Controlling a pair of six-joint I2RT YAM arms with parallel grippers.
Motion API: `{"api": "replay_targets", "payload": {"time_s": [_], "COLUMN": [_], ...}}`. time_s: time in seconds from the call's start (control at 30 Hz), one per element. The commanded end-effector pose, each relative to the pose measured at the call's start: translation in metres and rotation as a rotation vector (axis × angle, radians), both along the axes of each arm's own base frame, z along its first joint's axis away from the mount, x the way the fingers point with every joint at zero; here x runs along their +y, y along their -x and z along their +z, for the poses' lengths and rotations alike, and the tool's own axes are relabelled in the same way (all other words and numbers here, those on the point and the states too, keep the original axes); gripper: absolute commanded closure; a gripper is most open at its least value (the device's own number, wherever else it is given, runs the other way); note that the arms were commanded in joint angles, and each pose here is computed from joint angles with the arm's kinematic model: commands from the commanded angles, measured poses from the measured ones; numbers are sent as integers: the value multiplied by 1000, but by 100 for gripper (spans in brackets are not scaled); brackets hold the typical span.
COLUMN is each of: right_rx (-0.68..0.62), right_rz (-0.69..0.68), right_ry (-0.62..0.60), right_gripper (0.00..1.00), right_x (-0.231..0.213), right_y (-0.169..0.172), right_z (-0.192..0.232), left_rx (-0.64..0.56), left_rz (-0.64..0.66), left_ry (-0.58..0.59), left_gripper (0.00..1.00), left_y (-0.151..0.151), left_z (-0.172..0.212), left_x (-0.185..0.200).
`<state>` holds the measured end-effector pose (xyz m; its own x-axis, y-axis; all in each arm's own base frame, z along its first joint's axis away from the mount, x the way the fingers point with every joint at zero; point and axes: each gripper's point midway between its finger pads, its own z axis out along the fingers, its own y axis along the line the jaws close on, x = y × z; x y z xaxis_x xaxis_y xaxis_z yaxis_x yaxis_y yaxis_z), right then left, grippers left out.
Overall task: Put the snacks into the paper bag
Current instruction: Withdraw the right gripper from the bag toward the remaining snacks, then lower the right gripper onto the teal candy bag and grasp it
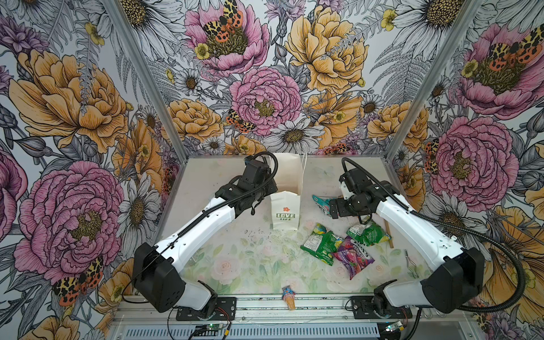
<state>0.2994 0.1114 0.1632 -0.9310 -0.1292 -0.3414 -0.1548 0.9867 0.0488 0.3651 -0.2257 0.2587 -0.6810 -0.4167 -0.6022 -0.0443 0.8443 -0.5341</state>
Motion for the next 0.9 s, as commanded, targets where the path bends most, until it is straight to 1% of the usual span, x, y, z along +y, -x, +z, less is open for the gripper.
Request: {"api": "replay_targets", "payload": {"time_s": [0.0, 0.17, 0.3, 0.5, 0.87], "right_rx": [-25, 10, 4, 4, 67], "right_rz": [-24, -72, -102, -107, -91], "right_ry": [-11, 66, 116, 139, 171], "right_gripper": [0, 0, 0, 0, 0], "right_x": [6, 2, -1, 5, 12], "right_y": [-23, -46, -64, -86, -100], "right_z": [-6, -28, -35, -42, -75], "left_rx": [33, 28, 29, 36, 39], "left_rz": [-30, -32, -34, -40, -45], "left_ry": [10, 16, 15, 16, 16], "left_gripper": [100, 100, 100, 100, 100], "left_y": [4, 4, 4, 2, 3], "left_z": [-7, -4, -5, -7, -8], "left_x": [-9, -11, -13, -16, -19]}}
